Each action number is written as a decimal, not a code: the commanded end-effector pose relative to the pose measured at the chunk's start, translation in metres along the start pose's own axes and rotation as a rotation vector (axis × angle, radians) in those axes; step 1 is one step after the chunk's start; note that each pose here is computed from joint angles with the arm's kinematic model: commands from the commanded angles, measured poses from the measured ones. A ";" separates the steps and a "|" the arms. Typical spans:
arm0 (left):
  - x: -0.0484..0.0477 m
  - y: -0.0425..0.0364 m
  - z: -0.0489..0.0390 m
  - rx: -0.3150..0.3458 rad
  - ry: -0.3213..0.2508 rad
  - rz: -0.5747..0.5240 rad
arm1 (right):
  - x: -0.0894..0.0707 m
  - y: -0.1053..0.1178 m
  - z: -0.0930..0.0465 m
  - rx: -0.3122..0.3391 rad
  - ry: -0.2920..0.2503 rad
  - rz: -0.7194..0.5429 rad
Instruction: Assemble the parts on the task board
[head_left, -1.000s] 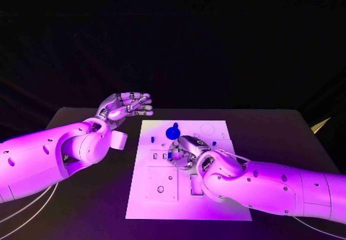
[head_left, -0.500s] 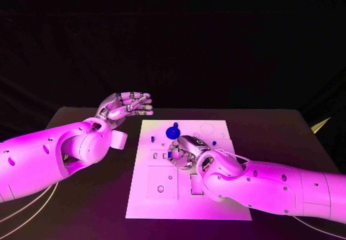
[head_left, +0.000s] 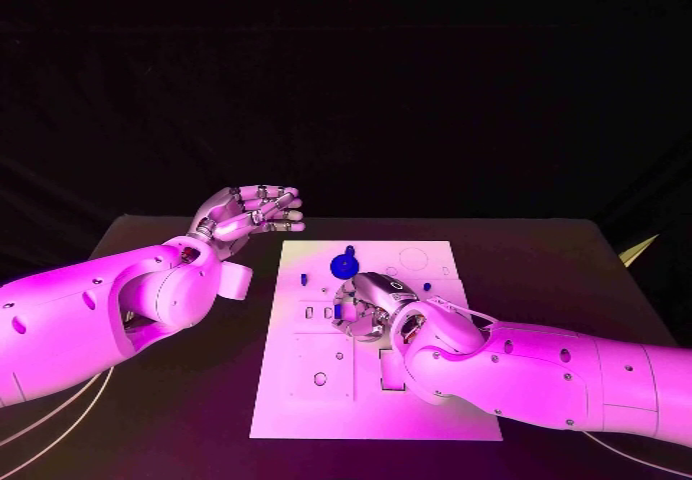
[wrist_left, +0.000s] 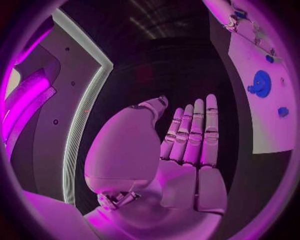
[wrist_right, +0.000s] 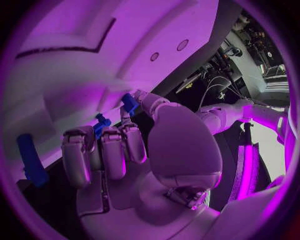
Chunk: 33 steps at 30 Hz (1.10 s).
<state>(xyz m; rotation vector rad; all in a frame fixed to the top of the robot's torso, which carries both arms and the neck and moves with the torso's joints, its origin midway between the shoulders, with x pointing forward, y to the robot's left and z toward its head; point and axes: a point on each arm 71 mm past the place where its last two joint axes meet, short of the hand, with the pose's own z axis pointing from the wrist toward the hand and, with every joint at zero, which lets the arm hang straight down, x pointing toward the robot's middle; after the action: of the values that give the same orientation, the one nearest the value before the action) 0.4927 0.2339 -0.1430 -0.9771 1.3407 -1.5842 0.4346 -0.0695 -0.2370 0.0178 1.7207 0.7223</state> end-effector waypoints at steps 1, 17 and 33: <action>0.0019 -0.0007 0.0001 0.005 0.018 -0.012 | 0.001 0.002 0.000 -0.020 0.012 -0.011; -0.0052 0.0061 0.0030 -0.062 -0.010 0.077 | -0.020 0.004 -0.011 -0.097 -0.114 0.073; 0.0039 0.0322 0.0084 -0.380 0.220 0.374 | -0.102 -0.053 -0.028 0.081 -0.145 0.436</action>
<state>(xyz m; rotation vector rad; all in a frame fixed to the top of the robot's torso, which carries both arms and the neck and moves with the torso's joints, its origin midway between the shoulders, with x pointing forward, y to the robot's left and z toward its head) 0.5064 0.2326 -0.1655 -0.8786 1.6804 -1.3196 0.4581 -0.1599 -0.1680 0.3424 1.5708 0.8564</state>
